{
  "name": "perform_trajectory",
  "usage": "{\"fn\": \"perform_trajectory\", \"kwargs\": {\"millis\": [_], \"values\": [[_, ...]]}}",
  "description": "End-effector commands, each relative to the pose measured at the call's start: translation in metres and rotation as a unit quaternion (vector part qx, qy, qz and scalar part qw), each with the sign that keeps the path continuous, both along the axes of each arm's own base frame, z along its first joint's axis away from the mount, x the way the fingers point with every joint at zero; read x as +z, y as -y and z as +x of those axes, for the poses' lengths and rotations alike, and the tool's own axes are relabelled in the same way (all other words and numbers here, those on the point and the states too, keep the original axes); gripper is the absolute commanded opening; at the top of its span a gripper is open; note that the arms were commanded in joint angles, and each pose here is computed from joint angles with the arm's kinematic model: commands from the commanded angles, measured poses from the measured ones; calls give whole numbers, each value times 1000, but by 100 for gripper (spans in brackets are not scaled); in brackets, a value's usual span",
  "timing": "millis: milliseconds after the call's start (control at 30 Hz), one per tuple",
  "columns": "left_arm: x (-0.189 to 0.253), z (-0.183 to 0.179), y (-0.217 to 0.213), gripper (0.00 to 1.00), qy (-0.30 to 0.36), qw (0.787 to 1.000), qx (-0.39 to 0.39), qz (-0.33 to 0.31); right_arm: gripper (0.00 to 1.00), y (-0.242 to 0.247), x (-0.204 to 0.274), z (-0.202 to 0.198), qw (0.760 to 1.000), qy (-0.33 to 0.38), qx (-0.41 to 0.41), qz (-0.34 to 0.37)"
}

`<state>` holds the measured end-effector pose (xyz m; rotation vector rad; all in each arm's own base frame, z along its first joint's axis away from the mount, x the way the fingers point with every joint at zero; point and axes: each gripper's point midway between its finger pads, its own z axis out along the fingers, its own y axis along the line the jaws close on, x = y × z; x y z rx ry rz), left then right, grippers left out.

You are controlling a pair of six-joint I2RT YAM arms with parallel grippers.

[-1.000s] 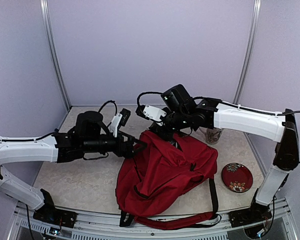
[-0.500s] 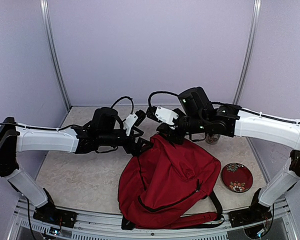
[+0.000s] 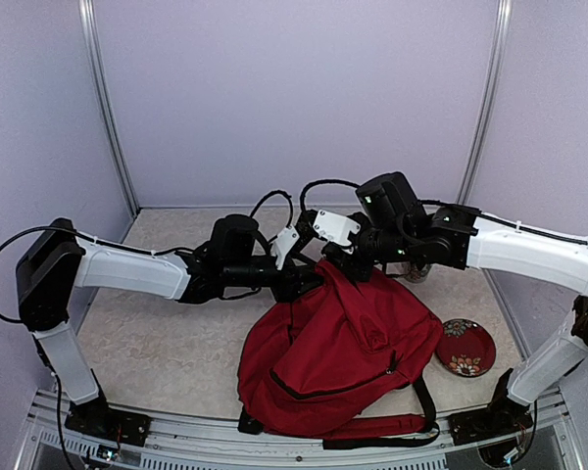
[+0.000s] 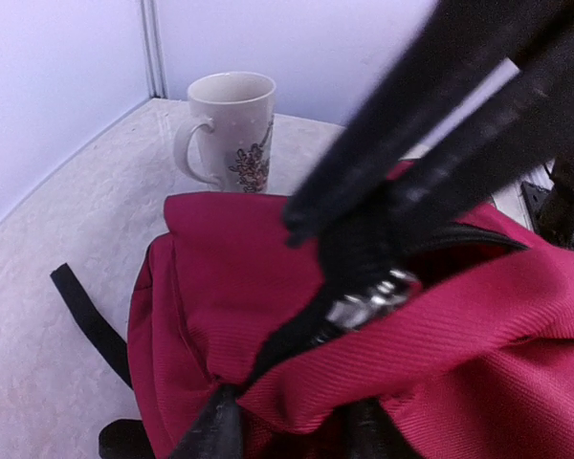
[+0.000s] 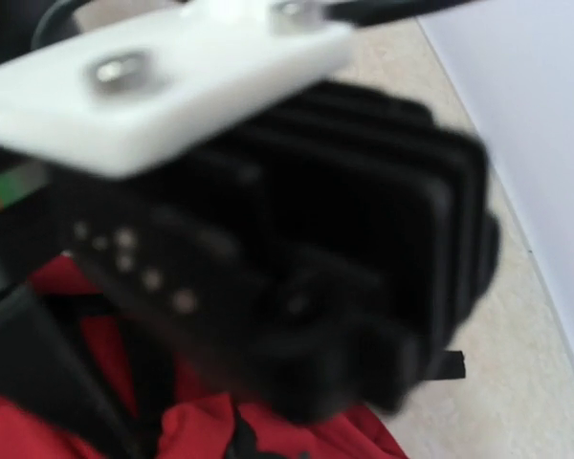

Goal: Pack the student bag
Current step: Hold the lower front pocket of the student bag, then zip the lower front pocket of the student bag.

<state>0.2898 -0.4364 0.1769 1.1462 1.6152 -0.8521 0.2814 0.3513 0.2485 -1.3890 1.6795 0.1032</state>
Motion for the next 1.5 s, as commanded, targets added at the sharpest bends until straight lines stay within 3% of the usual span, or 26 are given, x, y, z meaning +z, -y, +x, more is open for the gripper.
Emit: {"fn": "perform_trajectory", "kwargs": {"millis": [0,33,200,533,900,1000,1267,1300,1333,1367,1400,1433,1467], "values": [[5,-22,9,9,3,999,-47,-6,0,0,69,2,994,64,-8,89],[9,-20,5,0,5,999,-39,-13,0,2,68,1,995,58,-11,86],[35,2,-31,0,16,998,15,-61,0,20,55,-12,997,13,-39,68],[26,59,-85,0,35,987,152,-34,0,50,-20,-82,991,-122,-61,-14],[31,142,-192,0,81,929,359,33,0,72,-65,-127,969,-239,-53,-20],[36,149,-208,0,89,919,382,37,0,68,-71,-132,967,-251,-41,-23],[45,143,-207,0,99,922,371,40,0,59,-76,-141,960,-279,-16,-21],[47,137,-196,0,99,932,346,39,10,60,-65,-132,965,-259,-35,-9],[50,128,-181,0,97,945,310,38,43,59,-49,-122,969,-240,-51,14],[55,117,-165,6,94,957,271,34,68,57,-27,-111,973,-219,-64,46],[61,106,-151,34,88,968,234,32,96,56,-1,-100,973,-200,-76,92],[70,96,-141,74,83,975,204,29,100,58,27,-87,970,-181,-84,141],[79,89,-136,96,80,980,182,24,100,63,55,-72,963,-168,-90,190]]}}
